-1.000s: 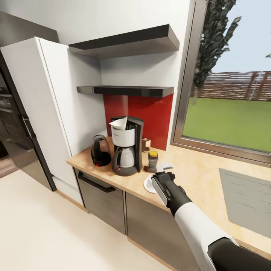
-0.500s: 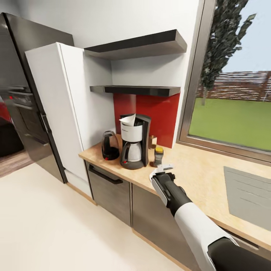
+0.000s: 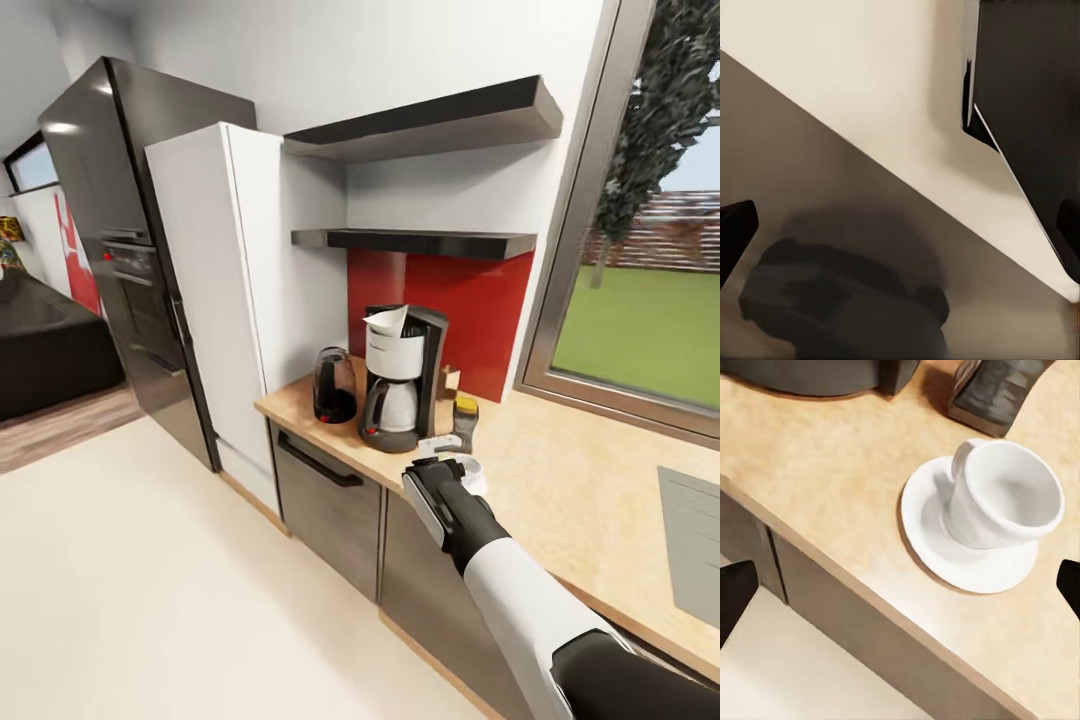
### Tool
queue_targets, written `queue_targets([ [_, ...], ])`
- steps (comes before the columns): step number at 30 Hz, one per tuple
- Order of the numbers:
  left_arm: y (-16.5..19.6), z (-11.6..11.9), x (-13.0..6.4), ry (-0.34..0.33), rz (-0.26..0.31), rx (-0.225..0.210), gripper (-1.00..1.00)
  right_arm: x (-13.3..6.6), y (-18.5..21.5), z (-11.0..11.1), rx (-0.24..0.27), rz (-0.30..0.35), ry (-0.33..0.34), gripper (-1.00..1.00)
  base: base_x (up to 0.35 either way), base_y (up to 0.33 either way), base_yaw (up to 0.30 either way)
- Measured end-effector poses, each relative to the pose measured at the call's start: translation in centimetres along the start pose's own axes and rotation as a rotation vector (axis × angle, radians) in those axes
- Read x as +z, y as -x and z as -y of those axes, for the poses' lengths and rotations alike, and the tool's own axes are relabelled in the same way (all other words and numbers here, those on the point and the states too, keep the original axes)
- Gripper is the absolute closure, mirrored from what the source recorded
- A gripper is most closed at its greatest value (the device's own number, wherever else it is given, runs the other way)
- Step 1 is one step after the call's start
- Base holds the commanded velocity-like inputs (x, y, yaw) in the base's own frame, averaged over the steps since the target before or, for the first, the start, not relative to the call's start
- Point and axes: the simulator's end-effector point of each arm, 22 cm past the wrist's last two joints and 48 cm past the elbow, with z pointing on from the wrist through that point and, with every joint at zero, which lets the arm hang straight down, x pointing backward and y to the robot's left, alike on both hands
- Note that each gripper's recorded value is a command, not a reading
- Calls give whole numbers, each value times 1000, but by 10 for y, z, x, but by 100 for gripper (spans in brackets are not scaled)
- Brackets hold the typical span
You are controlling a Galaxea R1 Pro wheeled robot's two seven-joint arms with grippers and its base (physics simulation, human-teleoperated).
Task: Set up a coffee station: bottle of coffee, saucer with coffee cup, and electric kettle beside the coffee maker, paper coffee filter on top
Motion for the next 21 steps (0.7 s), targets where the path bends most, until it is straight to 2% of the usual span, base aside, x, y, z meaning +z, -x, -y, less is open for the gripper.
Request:
queue_targets([
  [2, 1, 0, 0, 0, 2, 0, -100, -2, 2, -4, -18, 10, 2, -100, 0, 0, 277],
  [9, 2, 0, 0, 1, 4, -1, -100, -8, -6, -30, -156, 40, 17, -100, 0, 0, 277],
  [11, 2, -1, 0, 1, 5, -1, -100, -8, -22, -49, -194, 29, 68, -100, 0, 0, 277],
  [12, 2, 0, 0, 1, 5, -1, -100, -9, -36, -66, -214, 15, 129, -100, 0, 0, 277],
  [17, 2, 0, 0, 0, 6, -2, -100, -14, -94, -110, -238, -59, 303, -100, 0, 0, 277],
  [21, 2, 0, 0, 0, 7, -2, -100, -15, -135, -127, -233, -95, 360, -100, 0, 0, 277],
])
